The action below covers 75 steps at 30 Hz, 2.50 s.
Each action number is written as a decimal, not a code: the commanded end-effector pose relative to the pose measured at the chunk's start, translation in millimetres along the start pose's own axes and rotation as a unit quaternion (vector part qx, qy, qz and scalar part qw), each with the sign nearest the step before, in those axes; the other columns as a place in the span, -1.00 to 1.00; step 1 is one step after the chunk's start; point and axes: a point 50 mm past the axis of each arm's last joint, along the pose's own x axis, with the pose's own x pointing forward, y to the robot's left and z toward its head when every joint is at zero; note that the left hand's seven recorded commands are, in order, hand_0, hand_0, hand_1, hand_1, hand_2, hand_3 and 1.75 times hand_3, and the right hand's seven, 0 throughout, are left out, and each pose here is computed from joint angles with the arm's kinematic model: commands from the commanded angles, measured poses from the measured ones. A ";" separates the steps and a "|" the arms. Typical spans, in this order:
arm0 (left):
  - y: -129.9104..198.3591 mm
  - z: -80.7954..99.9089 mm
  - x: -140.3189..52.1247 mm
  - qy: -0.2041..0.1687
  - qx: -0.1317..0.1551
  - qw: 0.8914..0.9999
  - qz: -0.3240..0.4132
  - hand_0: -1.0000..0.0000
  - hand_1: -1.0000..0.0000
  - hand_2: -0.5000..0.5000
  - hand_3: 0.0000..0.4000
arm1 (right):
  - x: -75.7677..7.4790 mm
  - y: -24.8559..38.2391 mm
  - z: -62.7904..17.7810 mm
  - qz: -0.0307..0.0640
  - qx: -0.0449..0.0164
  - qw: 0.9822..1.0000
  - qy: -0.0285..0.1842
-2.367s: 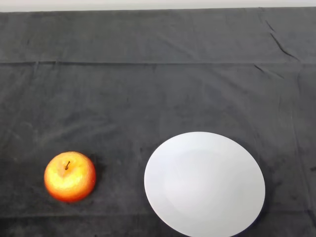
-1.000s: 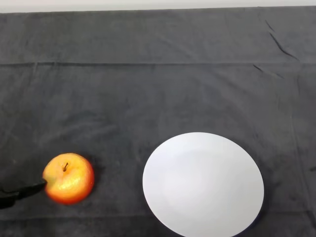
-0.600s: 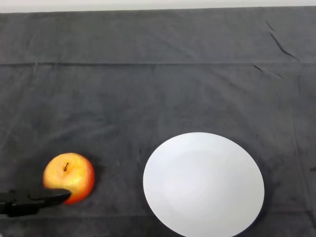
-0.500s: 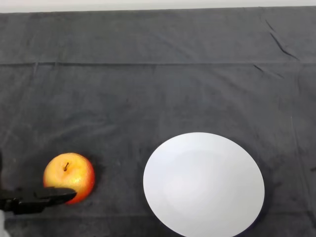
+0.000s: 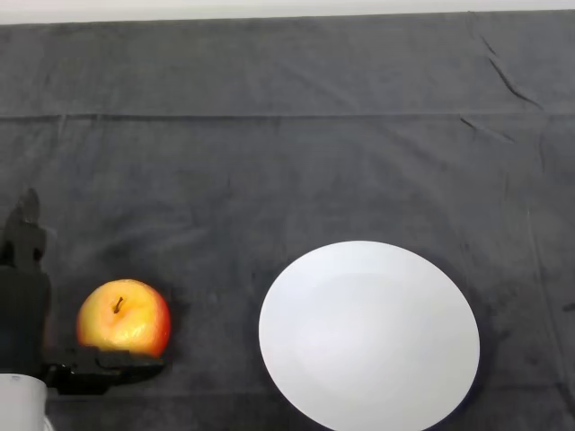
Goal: Move the apple to the plate
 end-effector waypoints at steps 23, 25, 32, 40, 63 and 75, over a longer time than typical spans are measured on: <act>-20.2 -17.5 12.6 0.026 0.037 0.998 -0.040 -1.00 -1.00 0.00 1.00 | -7.4 -8.9 7.4 -0.004 0.001 1.000 -0.017; -21.2 -17.0 12.7 0.026 0.037 0.998 -0.042 -1.00 -1.00 0.00 1.00 | -7.4 -8.9 7.4 -0.004 0.001 1.000 -0.017; -21.5 -14.0 13.2 0.021 0.035 0.998 -0.046 -1.00 -1.00 0.00 1.00 | -7.4 -8.9 7.3 -0.004 0.000 1.000 -0.017; -19.1 -7.3 14.4 0.010 0.030 0.999 -0.042 -1.00 -1.00 0.00 1.00 | -7.4 -8.9 7.3 -0.004 0.000 1.000 -0.017; -5.5 53.5 8.4 -0.077 0.037 0.996 -0.015 -1.00 -1.00 0.00 1.00 | -7.4 -8.8 7.6 -0.004 0.001 1.000 -0.017; -24.2 78.8 8.8 -0.116 0.052 0.991 -0.034 -1.00 -1.00 0.00 1.00 | -7.4 -8.8 7.7 -0.004 0.002 1.000 -0.017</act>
